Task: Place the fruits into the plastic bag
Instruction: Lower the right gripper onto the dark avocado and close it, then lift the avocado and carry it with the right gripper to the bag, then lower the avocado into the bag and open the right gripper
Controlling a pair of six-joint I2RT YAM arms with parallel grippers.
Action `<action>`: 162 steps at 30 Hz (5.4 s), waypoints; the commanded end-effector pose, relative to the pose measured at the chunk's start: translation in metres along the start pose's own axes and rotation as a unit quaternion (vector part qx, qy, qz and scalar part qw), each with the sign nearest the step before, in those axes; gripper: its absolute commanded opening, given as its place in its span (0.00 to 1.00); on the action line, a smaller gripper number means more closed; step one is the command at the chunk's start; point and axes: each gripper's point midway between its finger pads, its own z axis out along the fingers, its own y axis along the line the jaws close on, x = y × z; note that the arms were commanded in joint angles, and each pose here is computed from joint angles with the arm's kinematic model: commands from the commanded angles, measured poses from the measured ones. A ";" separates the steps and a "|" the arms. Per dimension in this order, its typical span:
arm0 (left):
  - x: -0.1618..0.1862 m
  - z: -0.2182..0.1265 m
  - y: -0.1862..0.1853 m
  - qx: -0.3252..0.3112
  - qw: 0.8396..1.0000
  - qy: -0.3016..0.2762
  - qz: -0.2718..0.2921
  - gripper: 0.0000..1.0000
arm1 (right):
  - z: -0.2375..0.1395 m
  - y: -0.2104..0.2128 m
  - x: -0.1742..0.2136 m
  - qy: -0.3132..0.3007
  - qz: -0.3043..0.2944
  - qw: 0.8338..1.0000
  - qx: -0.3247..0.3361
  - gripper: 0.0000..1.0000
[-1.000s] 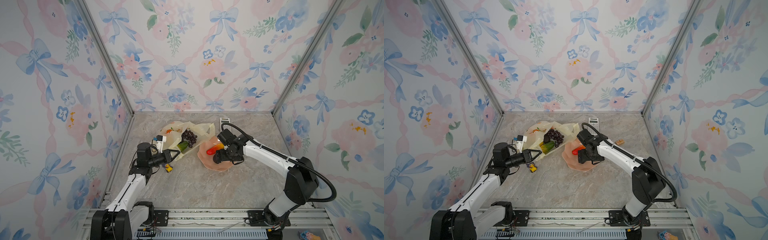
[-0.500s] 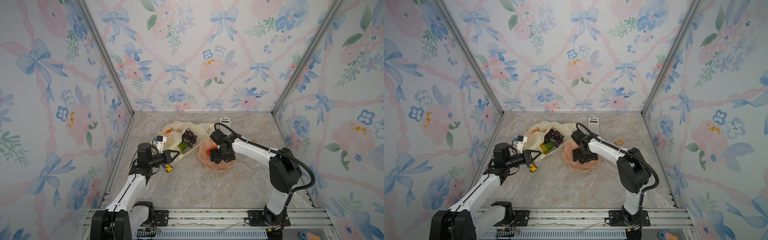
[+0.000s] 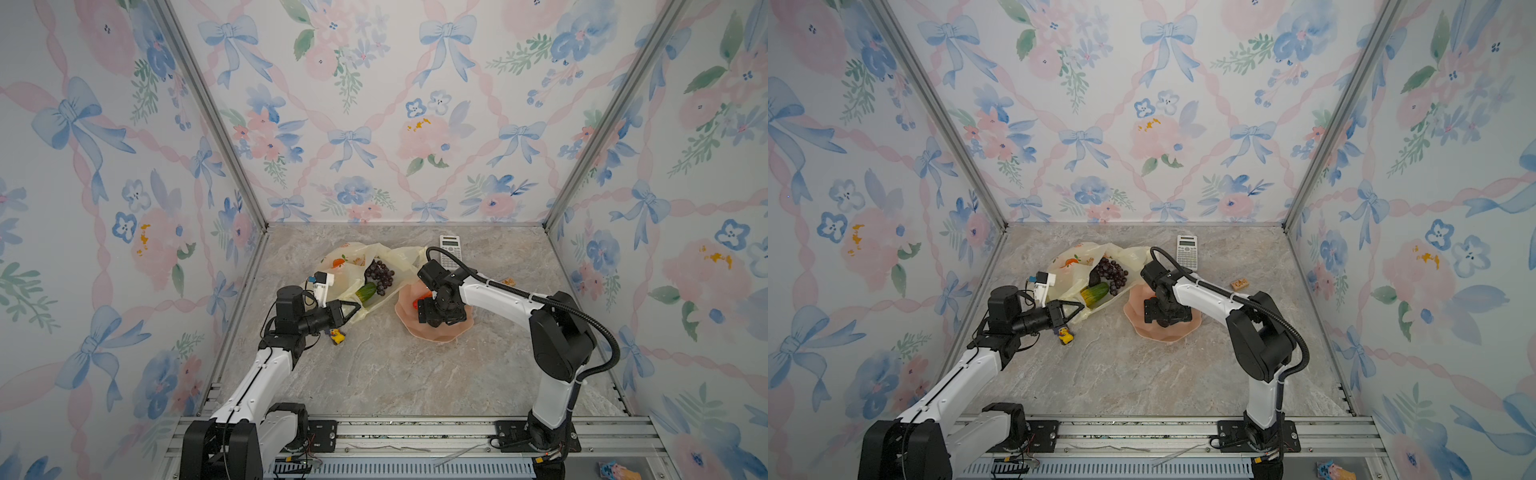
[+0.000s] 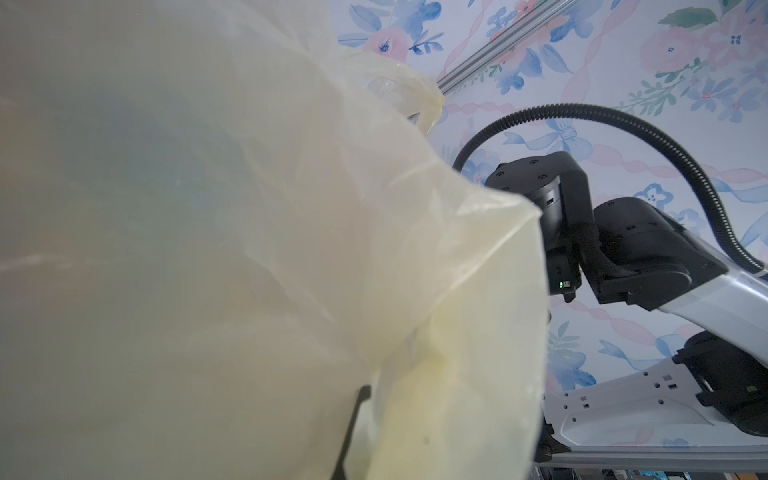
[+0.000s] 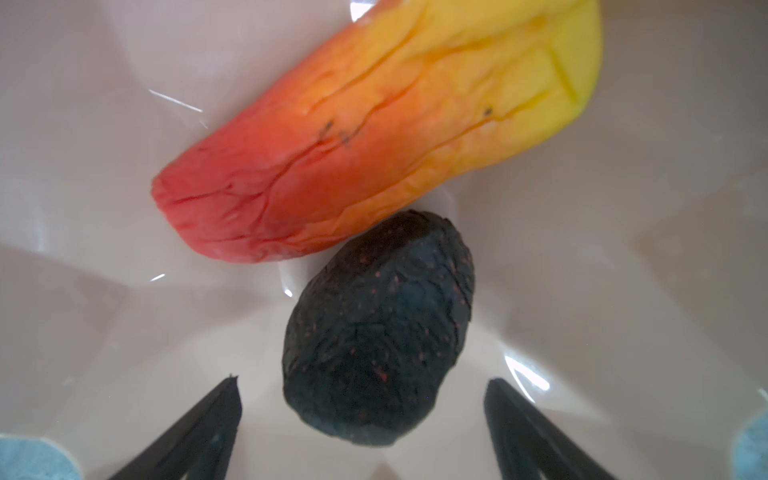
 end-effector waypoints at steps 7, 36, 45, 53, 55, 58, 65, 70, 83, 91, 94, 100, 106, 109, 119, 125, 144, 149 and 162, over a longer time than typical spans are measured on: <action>0.002 -0.001 -0.001 -0.003 1.000 0.002 0.015 0.00 | 0.017 -0.002 0.000 0.011 0.012 1.000 0.004 0.89; 0.006 0.001 -0.001 -0.007 1.000 0.009 0.018 0.00 | 0.033 -0.019 -0.021 -0.017 0.018 0.999 0.033 0.66; 0.005 0.001 -0.002 -0.007 1.000 0.008 0.020 0.00 | 0.019 -0.025 -0.018 -0.029 0.020 0.999 0.035 0.56; 0.005 0.001 -0.002 -0.008 1.000 0.007 0.021 0.00 | -0.010 -0.032 -0.007 -0.054 0.031 0.998 0.028 0.54; 0.005 0.001 -0.002 -0.008 1.000 0.007 0.021 0.00 | -0.022 -0.034 -0.003 -0.065 0.033 0.997 0.023 0.54; 0.005 0.001 -0.002 -0.008 1.000 0.007 0.021 0.00 | -0.041 -0.034 0.001 -0.080 0.030 0.996 0.015 0.54; 0.005 0.002 -0.002 -0.006 1.000 0.009 0.020 0.00 | -0.106 -0.021 0.002 -0.139 0.046 0.987 -0.066 0.53; 0.005 0.002 -0.003 -0.006 1.000 0.009 0.021 0.00 | -0.150 0.005 -0.001 -0.169 0.041 0.971 -0.162 0.53; 0.008 0.003 -0.004 -0.005 1.000 0.012 0.021 0.00 | -0.225 0.087 -0.024 -0.171 0.002 0.925 -0.339 0.52; 0.008 0.004 -0.003 -0.008 1.000 0.014 0.021 0.00 | -0.208 0.137 -0.058 -0.117 -0.017 0.922 -0.369 0.51; 0.009 0.004 -0.003 -0.009 1.000 0.015 0.023 0.00 | -0.195 0.151 -0.068 -0.098 -0.021 0.924 -0.370 0.51; 0.009 0.004 -0.002 -0.010 1.000 0.016 0.022 0.00 | -0.162 0.169 -0.080 -0.060 -0.024 0.929 -0.364 0.50; 0.009 0.004 -0.003 -0.009 1.000 0.016 0.022 0.00 | -0.130 0.181 -0.083 -0.028 -0.019 0.931 -0.364 0.49; 0.009 0.004 -0.003 -0.010 1.000 0.016 0.023 0.00 | -0.115 0.185 -0.083 -0.013 -0.015 0.931 -0.364 0.49; 0.010 0.004 -0.004 -0.010 0.999 0.016 0.026 0.00 | -0.069 0.195 -0.083 0.034 -0.018 0.937 -0.346 0.49; 0.011 0.005 -0.004 -0.011 0.999 0.018 0.027 0.00 | -0.048 0.198 -0.083 0.047 -0.017 0.940 -0.336 0.49; 0.012 0.006 -0.004 -0.012 0.999 0.021 0.028 0.00 | -0.004 0.204 -0.085 0.065 -0.012 0.948 -0.312 0.53; 0.012 0.006 -0.004 -0.013 0.999 0.022 0.027 0.00 | 0.005 0.203 -0.083 0.069 -0.013 0.950 -0.304 0.53; 0.012 0.006 -0.004 -0.012 0.999 0.022 0.028 0.00 | 0.016 0.200 -0.078 0.077 -0.015 0.953 -0.292 0.58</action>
